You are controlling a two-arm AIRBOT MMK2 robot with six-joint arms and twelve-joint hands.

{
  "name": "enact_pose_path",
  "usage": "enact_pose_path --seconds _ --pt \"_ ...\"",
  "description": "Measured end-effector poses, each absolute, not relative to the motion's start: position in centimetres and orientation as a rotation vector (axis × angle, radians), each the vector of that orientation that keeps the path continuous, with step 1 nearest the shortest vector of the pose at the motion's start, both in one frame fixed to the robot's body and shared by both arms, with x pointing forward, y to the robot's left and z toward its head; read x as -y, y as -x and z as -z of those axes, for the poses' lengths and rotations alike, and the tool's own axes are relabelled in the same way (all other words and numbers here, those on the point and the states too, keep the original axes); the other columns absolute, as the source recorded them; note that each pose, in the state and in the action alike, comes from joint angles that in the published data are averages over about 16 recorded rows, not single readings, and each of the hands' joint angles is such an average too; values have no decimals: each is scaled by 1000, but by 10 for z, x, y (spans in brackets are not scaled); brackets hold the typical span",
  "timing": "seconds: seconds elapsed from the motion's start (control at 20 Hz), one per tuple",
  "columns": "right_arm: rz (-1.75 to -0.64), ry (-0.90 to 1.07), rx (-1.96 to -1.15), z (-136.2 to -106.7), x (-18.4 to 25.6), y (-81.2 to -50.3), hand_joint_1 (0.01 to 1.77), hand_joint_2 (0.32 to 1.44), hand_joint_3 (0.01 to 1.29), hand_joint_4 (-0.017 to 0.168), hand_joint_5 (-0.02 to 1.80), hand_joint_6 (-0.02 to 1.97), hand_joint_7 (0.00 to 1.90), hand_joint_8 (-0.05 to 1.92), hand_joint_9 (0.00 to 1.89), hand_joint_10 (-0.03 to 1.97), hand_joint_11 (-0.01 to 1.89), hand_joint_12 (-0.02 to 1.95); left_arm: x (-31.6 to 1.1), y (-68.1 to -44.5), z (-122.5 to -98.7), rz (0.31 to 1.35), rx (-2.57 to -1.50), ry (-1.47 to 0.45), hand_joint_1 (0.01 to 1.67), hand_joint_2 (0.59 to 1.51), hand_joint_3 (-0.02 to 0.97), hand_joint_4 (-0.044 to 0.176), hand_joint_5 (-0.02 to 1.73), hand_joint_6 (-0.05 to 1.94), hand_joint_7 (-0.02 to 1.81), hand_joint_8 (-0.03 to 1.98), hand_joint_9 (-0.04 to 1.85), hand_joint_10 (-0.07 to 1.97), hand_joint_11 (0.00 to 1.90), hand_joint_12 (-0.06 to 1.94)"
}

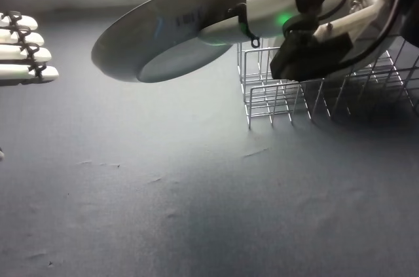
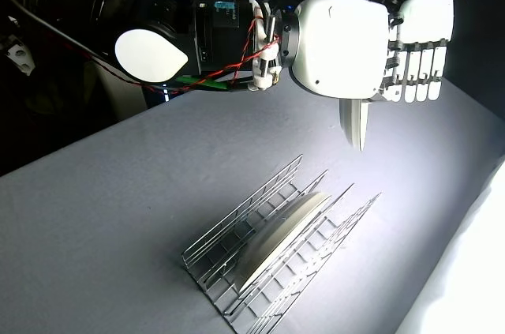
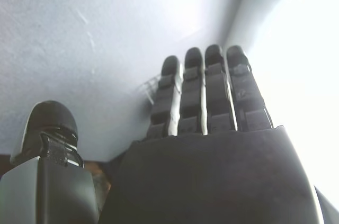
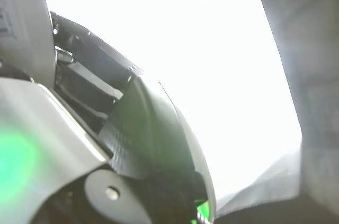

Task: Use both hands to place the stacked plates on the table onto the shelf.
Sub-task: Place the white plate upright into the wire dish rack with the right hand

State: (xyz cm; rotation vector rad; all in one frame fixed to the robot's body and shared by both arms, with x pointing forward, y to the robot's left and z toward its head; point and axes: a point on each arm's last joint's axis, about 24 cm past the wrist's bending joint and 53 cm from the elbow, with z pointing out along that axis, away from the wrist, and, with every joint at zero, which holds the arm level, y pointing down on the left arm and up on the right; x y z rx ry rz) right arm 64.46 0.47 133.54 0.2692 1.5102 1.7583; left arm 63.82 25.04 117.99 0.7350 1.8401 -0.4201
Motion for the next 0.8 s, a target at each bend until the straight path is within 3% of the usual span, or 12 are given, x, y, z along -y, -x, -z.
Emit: enact_pose_path --seconds 0.8 --pt "-1797 -584 -1586 -1327 28 -662 1404 996 15 -9 951 895 1073 741 1015 1023 835 1165 -252 -641 -1179 482 -1873 -671 22 1115 19 8 119 18 135 5 96 7 34 33"
